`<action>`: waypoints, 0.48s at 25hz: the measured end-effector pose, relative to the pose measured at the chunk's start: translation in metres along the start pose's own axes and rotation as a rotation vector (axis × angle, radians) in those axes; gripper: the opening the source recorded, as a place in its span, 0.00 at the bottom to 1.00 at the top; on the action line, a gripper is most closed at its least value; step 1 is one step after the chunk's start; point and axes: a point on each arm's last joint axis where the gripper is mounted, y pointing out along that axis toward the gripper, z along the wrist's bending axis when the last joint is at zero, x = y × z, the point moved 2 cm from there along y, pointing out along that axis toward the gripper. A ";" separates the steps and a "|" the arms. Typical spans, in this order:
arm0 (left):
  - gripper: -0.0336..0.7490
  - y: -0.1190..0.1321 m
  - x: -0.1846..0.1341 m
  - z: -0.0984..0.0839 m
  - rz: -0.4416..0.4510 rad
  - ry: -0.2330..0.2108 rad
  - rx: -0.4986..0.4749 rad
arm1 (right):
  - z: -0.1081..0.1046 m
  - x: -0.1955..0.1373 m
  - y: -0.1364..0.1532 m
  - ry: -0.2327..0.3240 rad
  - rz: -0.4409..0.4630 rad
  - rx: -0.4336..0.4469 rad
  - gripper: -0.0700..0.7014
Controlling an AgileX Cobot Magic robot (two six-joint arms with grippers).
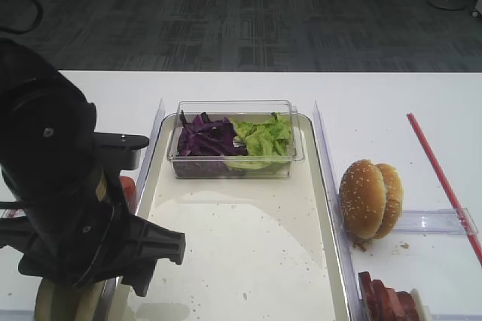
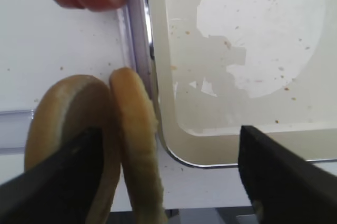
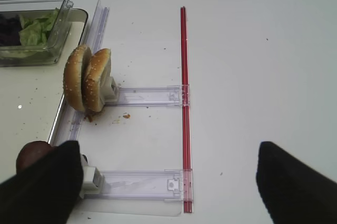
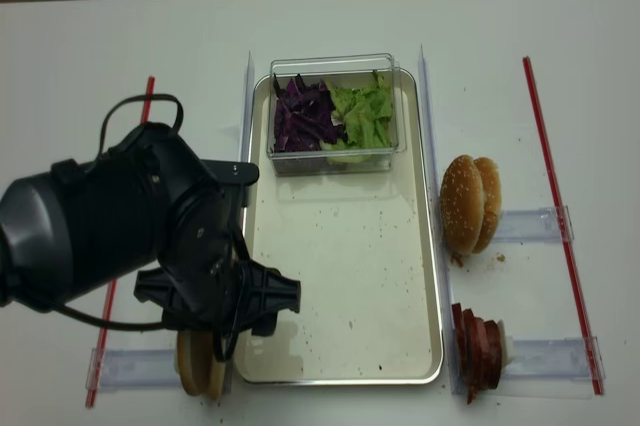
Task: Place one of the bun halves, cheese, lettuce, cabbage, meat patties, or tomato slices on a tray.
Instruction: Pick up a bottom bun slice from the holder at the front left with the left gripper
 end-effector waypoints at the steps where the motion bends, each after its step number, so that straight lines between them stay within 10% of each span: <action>1: 0.67 0.002 -0.002 0.001 0.005 0.001 0.004 | 0.000 0.000 0.000 0.000 0.000 0.000 0.97; 12: 0.58 0.012 -0.011 0.007 0.036 0.007 0.027 | 0.000 0.000 0.000 0.000 0.000 0.000 0.97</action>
